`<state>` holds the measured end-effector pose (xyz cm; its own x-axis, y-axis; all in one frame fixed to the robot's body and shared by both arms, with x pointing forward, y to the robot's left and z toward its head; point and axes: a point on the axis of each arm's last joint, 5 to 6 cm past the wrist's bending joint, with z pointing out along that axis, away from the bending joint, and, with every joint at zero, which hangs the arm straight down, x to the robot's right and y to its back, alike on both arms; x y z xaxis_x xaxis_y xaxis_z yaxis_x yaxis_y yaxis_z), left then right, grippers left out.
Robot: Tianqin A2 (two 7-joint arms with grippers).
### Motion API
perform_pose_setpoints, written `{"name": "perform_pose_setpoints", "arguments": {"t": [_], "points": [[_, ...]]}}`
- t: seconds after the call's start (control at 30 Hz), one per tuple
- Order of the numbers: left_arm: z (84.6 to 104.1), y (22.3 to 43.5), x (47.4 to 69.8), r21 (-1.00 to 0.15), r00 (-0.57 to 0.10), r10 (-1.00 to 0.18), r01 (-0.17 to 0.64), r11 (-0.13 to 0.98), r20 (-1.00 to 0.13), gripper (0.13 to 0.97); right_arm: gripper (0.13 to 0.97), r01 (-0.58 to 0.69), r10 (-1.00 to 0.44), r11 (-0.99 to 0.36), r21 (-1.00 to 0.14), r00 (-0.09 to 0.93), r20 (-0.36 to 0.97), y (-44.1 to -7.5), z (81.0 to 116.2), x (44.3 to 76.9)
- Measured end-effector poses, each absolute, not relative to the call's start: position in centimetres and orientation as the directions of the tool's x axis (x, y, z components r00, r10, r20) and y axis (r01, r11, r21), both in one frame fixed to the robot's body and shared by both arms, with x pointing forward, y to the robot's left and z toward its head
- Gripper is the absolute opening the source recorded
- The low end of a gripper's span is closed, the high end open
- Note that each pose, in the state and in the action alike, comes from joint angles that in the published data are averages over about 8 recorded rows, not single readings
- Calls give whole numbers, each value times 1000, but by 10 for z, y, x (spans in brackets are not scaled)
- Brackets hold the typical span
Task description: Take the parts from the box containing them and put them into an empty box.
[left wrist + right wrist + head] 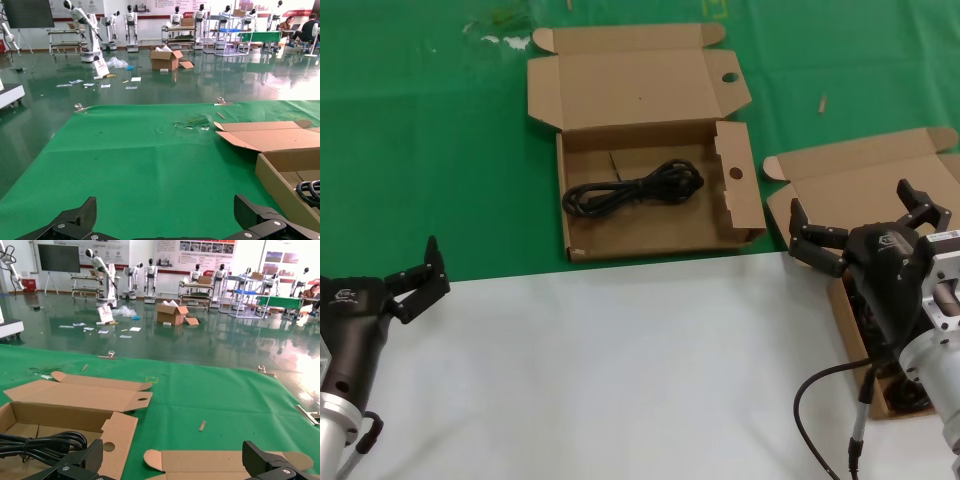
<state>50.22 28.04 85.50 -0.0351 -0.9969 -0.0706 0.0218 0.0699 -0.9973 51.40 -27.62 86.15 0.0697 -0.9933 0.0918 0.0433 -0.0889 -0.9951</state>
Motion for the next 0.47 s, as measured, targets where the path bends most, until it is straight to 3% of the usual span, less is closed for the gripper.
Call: {"name": "perform_pose_setpoints", "arguments": {"t": [0.47], "points": [[855,280,502,-997,-35,-997,22,70,-71,966,966,43,-993,-89,-995,70,92,-276,862,514]]}}
